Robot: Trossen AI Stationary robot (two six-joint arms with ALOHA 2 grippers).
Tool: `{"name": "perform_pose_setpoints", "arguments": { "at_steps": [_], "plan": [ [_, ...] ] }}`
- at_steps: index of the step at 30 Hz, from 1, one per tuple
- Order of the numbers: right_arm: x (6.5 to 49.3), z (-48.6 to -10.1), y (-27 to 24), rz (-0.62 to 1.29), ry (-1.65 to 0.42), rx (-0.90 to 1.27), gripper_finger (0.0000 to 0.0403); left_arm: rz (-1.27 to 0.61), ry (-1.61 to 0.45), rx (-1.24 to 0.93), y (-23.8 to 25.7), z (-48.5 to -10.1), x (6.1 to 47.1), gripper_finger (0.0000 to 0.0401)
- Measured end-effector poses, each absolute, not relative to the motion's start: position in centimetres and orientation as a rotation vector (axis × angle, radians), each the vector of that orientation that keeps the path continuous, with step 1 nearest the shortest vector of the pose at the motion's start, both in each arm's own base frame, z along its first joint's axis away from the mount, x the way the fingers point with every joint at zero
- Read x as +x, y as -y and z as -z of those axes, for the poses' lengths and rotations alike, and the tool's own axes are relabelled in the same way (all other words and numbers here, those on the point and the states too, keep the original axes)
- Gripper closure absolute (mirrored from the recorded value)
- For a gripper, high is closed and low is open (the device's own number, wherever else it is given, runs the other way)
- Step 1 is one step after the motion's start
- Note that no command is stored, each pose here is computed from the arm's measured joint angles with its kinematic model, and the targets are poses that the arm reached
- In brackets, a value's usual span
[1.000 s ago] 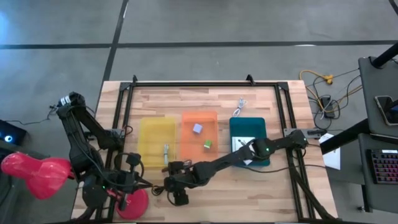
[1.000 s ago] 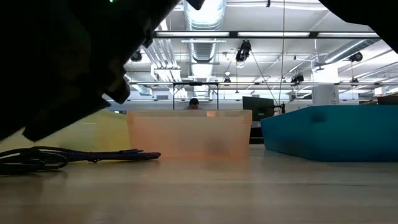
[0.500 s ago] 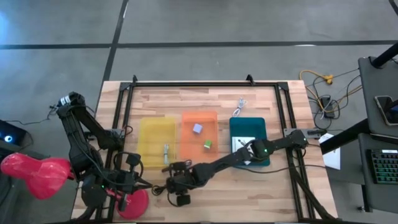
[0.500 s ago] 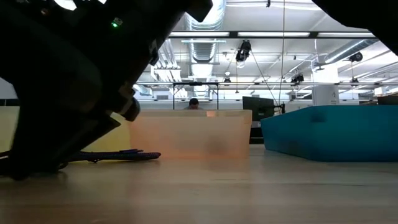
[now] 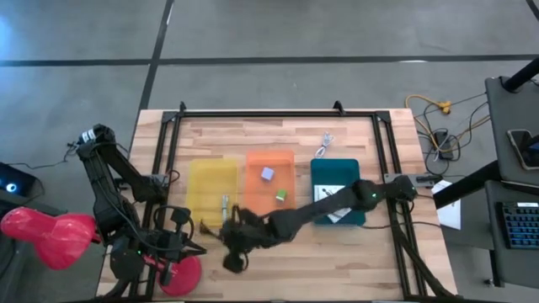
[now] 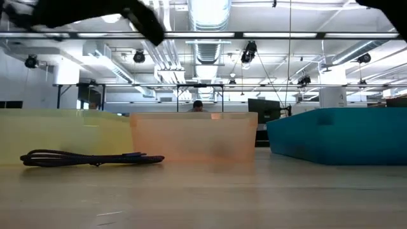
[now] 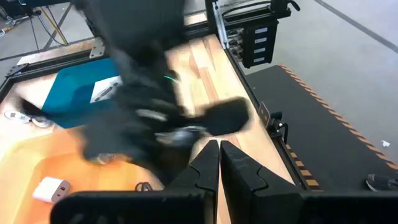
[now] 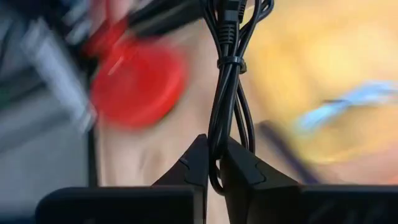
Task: Pick and place items into bin
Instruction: Put the black charger cable into the yellow bin, then put the violet patterned charger cable into the yellow bin
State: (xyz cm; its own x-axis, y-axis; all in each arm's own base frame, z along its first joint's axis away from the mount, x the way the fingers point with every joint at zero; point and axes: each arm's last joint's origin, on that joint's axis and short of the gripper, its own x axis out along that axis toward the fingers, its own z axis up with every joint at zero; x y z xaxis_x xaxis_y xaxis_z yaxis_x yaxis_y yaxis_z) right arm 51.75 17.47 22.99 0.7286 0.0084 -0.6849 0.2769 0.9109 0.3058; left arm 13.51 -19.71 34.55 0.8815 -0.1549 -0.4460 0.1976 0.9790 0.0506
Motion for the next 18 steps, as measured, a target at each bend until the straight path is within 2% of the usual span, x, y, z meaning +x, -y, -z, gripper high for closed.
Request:
{"name": "perform_pose_setpoints", "arguments": {
  "at_steps": [4,9,14,18],
  "plan": [
    [53.2,-22.8,-12.4,0.368,-0.676,0.574,0.0387,0.179,-0.453,0.095,19.7,-34.6,13.5,0.0401],
    [54.9,-22.1,-6.6,0.389,-0.650,0.778,0.0362,0.178,-0.452,0.096,19.7,-34.6,13.5,0.0401],
    [55.1,-21.2,-4.6,0.369,-0.708,0.809,0.0292,0.179,-0.447,0.089,19.7,-34.6,13.6,0.0401],
    [54.9,-22.3,-5.6,0.263,-0.727,0.727,0.0224,0.181,-0.445,0.093,19.7,-34.6,13.6,0.0401]
  ]
}}
